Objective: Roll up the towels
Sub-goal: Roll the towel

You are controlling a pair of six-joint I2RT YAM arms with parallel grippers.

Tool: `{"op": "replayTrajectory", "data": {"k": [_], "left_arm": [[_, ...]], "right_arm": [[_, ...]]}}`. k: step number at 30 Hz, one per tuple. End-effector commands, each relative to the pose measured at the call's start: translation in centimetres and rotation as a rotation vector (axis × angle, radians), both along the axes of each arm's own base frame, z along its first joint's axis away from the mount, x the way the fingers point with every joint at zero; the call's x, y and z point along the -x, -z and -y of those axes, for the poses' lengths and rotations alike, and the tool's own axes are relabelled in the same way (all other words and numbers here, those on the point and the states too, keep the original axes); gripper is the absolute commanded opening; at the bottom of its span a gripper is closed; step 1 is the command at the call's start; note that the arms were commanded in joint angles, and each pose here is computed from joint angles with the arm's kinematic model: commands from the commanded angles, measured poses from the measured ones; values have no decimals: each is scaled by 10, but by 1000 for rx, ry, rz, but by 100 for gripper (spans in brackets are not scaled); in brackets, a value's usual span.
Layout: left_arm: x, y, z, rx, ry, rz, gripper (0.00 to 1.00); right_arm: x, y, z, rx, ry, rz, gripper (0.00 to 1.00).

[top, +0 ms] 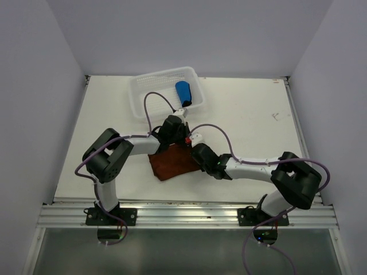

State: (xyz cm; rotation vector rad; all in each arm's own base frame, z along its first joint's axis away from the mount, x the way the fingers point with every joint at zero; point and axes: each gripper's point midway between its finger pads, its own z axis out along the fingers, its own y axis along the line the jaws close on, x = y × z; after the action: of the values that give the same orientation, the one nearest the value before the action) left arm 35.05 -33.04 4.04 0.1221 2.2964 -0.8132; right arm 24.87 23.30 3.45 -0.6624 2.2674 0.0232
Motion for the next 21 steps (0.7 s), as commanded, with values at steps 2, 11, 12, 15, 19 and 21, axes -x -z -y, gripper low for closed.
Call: {"op": "replayTrajectory", "data": {"k": [2, 11, 12, 15, 19, 21], "left_arm": [[-5, -32, -6, 38, -46, 59, 0], [3, -25, -20, 15, -74, 36, 0], [5, -22, -20, 13, -72, 29, 0], [8, -18, -21, 16, -68, 17, 0], [13, -12, -25, 9, -75, 0, 0], [14, -15, -29, 9, -86, 4, 4]], "right_arm": [[-15, -11, 10, 147, 31, 136, 0], [3, -4, -22, 340, -81, 229, 0], [8, -3, -26, 349, -97, 234, 0], [11, 3, -29, 391, -121, 239, 0], [13, 8, -28, 442, -145, 233, 0], [12, 7, -29, 464, -152, 238, 0]]}}
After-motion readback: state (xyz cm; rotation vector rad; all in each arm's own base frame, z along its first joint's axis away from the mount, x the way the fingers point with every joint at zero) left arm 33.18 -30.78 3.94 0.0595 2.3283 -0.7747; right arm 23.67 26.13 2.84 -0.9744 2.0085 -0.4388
